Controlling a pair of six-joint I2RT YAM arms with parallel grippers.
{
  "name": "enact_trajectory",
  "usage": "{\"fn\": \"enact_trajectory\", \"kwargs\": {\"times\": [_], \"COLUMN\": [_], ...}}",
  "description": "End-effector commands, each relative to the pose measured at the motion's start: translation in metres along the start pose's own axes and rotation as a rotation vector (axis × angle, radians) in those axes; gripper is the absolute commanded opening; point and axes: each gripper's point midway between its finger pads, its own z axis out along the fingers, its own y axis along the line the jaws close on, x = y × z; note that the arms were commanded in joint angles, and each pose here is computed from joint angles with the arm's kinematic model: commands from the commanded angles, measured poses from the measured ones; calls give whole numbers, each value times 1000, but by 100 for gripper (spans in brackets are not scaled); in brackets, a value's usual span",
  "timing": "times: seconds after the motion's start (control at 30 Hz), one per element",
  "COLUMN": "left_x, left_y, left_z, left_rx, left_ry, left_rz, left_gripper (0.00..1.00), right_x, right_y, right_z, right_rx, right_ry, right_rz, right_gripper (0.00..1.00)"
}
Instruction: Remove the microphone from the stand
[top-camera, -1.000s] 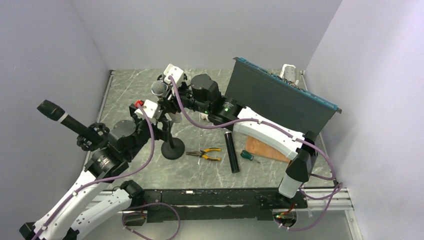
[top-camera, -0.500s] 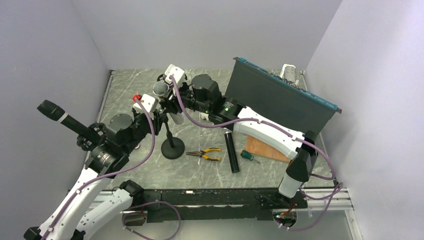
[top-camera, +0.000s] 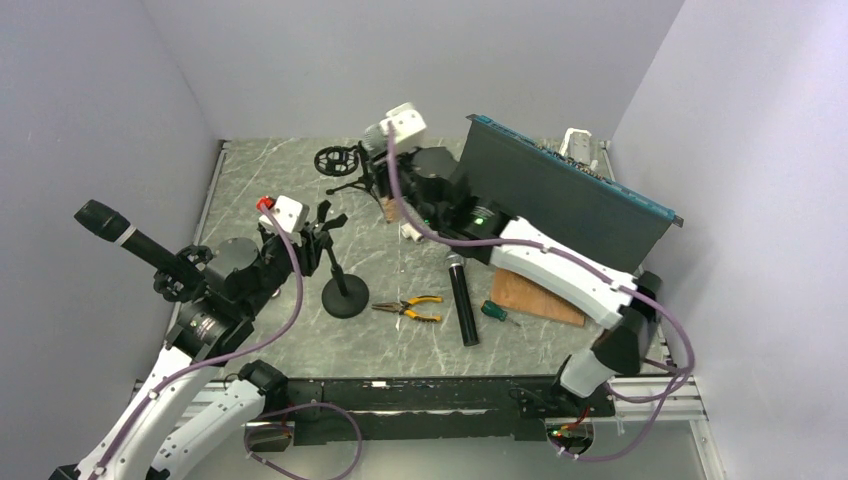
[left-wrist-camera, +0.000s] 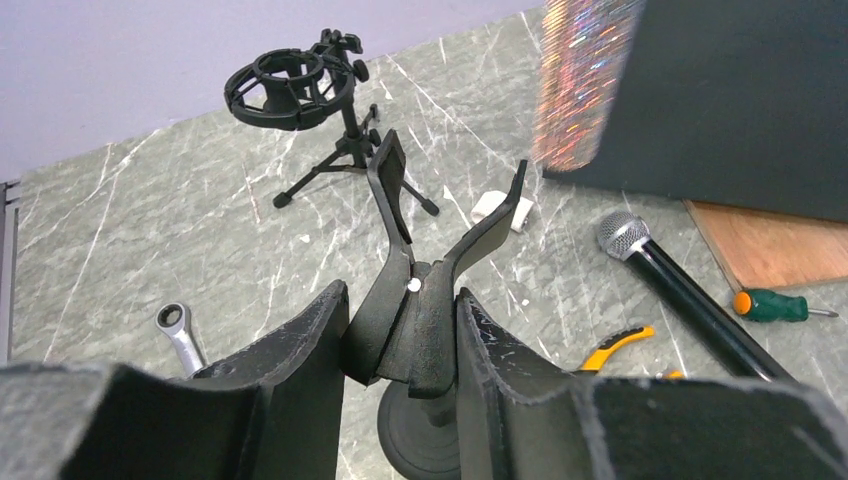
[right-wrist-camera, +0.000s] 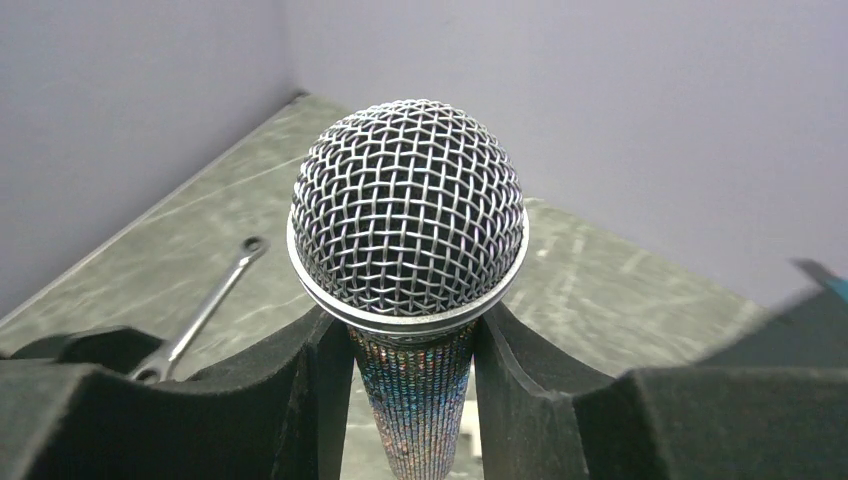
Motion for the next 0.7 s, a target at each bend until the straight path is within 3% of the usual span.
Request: {"fn": "enact_trajectory", "kwargs": {"times": [0.0,0.17,0.4,0.67], "left_x": [5,-13,-69,-106], "left_y": [20,46,75,106], "left_z": [1,11,36,87], "left_rx": [-123,-292,-461,-524], "left_ry": [7,-30,-131,-239], "left_rz": [-52,-97,-89,-91], "left_gripper": [0,0,0,0], "right_x": [-73,-56,-11,11], "right_y": [-61,-64,-72,-80], "right_z": [-55,-91,-135,-161], "right_rx": [192,133,116,124], "right_ry": [-214,-197,-128,-90], "right_rz": [101,86,158,195], "right_gripper": [0,0,0,0]}}
